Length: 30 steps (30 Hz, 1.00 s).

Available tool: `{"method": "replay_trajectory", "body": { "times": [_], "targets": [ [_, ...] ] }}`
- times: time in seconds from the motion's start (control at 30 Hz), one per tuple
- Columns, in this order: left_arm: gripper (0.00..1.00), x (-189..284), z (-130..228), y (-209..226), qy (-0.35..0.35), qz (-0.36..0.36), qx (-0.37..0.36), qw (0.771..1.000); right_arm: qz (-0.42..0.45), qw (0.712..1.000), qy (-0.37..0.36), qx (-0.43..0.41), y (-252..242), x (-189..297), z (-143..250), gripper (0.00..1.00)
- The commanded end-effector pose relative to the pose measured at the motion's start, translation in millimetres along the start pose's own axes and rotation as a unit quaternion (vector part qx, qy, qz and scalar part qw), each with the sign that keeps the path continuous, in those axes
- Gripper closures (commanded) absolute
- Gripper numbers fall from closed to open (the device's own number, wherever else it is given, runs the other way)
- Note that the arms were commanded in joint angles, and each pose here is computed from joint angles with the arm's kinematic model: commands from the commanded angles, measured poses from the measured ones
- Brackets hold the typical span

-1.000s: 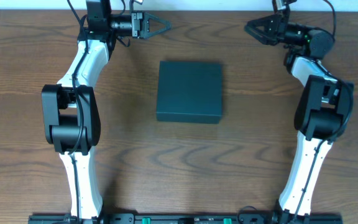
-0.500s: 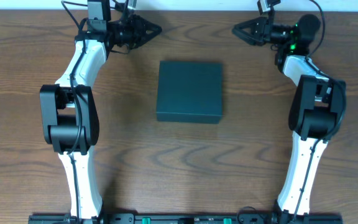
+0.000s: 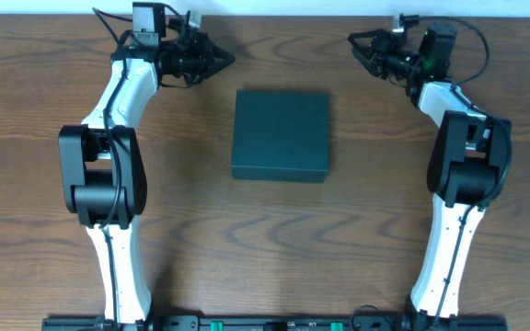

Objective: Pack container

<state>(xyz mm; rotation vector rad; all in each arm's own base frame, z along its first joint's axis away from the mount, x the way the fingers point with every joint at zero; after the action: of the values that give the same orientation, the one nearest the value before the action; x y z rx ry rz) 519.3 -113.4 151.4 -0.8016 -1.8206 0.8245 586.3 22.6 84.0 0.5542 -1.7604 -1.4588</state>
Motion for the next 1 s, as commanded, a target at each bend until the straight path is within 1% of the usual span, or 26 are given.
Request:
{"method": "replay_trajectory", "body": {
  "times": [0.0, 0.13, 0.23, 0.3, 0.43, 0.57, 0.67, 0.73, 0.8, 0.83, 0.87, 0.9, 0.93, 0.97],
  "targets": [
    [0.94, 0, 4, 16, 0.002, -0.06, -0.019, 0.998, 0.058, 0.996, -0.055, 0.041, -14, -3, -8, 0.45],
    [0.94, 3, 14, 27, 0.024, -0.105, -0.024, 0.994, 0.123, 0.989, -0.065, 0.053, -32, -5, -4, 0.46],
    [0.94, 17, 17, 19, 0.038, -0.148, -0.047, 0.987, 0.15, 0.985, -0.061, 0.063, -29, -3, -6, 0.49],
    [0.94, 36, 14, -2, 0.034, -0.172, -0.089, 0.981, 0.156, 0.983, -0.056, 0.082, -15, -1, -10, 0.49],
    [0.94, 78, 13, -63, 0.008, -0.2, -0.186, 0.962, 0.199, 0.968, -0.058, 0.142, 28, 9, -15, 0.5],
    [0.94, 113, 27, -111, 0.002, -0.218, -0.266, 0.939, 0.243, 0.944, -0.071, 0.214, 79, 20, -5, 0.49],
    [0.94, 137, 45, -140, 0.008, -0.226, -0.308, 0.924, 0.244, 0.932, -0.078, 0.255, 117, 24, 10, 0.47],
    [0.94, 150, 56, -153, 0.011, -0.225, -0.319, 0.92, 0.236, 0.93, -0.075, 0.272, 138, 25, 21, 0.43],
    [0.94, 163, 66, -165, 0.01, -0.225, -0.323, 0.919, 0.227, 0.929, -0.071, 0.283, 158, 27, 34, 0.32],
    [0.94, 169, 71, -170, 0.009, -0.225, -0.326, 0.918, 0.225, 0.929, -0.068, 0.286, 165, 28, 40, 0.24],
    [0.93, 174, 75, -175, 0.008, -0.225, -0.331, 0.917, 0.224, 0.929, -0.064, 0.288, 171, 28, 46, 0.11],
    [0.87, 178, 79, -179, 0.007, -0.225, -0.334, 0.915, 0.223, 0.929, -0.061, 0.289, 174, 28, 50, 0.01],
    [0.77, 182, 82, -183, 0.006, -0.225, -0.335, 0.915, 0.223, 0.929, -0.058, 0.289, 177, 28, 54, 0.01],
    [0.6, 185, 85, -185, 0.005, -0.225, -0.336, 0.915, 0.223, 0.929, -0.055, 0.29, 178, 28, 57, 0.01]
  ]
}}
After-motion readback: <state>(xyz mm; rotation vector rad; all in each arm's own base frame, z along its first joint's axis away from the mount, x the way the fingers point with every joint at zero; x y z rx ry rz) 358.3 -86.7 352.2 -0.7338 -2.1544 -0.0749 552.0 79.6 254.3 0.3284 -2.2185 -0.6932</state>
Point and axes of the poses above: each gripper's point midway between its finger pads, its own x axis back along the fingers, its own y axis along the line the jaws close on, z = x × y, the point moved 6 cm from there along x, back along the fingers, and after that the axes turned 12 degrees about -x, right-handed, at the moved point
